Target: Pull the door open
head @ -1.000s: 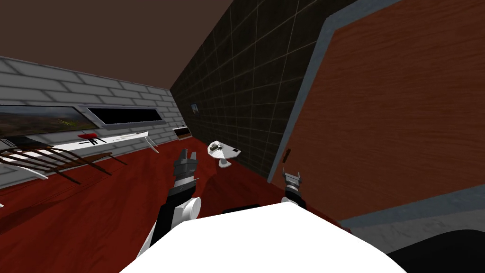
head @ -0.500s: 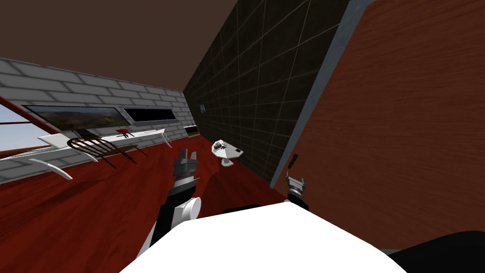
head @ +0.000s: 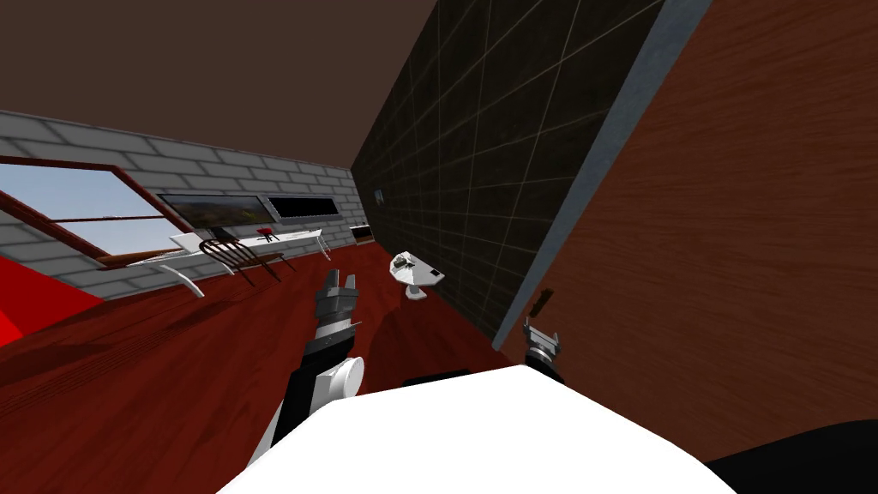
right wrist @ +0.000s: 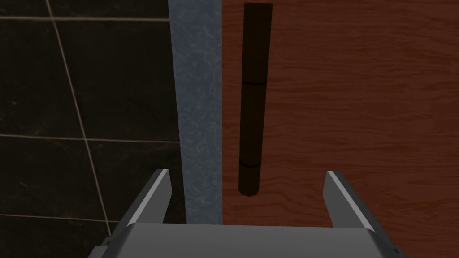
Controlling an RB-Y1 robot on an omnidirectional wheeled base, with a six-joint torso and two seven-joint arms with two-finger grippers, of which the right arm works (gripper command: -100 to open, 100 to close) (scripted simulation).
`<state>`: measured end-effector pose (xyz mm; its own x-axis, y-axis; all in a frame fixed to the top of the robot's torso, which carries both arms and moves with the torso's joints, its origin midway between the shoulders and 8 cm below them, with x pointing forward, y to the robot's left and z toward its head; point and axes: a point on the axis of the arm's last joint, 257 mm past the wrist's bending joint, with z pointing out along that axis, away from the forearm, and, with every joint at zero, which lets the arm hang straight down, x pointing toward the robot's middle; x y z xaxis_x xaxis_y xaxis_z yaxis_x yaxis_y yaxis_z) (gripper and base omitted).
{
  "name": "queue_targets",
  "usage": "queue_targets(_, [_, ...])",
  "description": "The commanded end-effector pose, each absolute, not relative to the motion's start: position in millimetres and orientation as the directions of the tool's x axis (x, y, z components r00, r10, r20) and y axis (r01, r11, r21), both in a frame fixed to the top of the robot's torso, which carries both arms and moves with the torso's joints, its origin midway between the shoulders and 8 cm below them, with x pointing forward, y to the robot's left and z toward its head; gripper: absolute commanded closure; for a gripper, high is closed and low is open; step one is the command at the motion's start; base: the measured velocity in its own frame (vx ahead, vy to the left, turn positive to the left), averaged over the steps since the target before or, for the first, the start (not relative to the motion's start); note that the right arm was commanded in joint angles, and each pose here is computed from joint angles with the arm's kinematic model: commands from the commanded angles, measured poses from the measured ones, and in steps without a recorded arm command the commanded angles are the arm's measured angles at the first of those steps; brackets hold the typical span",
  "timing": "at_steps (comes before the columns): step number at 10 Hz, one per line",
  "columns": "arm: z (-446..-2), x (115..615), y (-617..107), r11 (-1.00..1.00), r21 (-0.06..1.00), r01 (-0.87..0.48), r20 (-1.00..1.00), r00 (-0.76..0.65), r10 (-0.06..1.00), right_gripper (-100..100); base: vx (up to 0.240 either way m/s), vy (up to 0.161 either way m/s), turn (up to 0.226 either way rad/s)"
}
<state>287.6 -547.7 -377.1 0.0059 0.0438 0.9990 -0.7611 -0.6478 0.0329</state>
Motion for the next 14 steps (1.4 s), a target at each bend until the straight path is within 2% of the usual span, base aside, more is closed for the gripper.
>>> queue_targets(1, [-385.8, 278.2, -553.2, -0.628, 0.013, -0.778, 1.0, 0.002, 0.018, -100, 0.034, -0.118, 0.146])
queue_targets(3, [-386.9, 278.0, -553.7, -0.628, 0.014, -0.778, 1.0, 0.004, 0.017, -100, 0.018, -0.062, 0.054])
queue_targets(14, [-387.3, 275.2, -572.1, -0.704, 0.011, -0.71, 1.0, -0.009, 0.025, -100, 0.113, -0.03, -0.095])
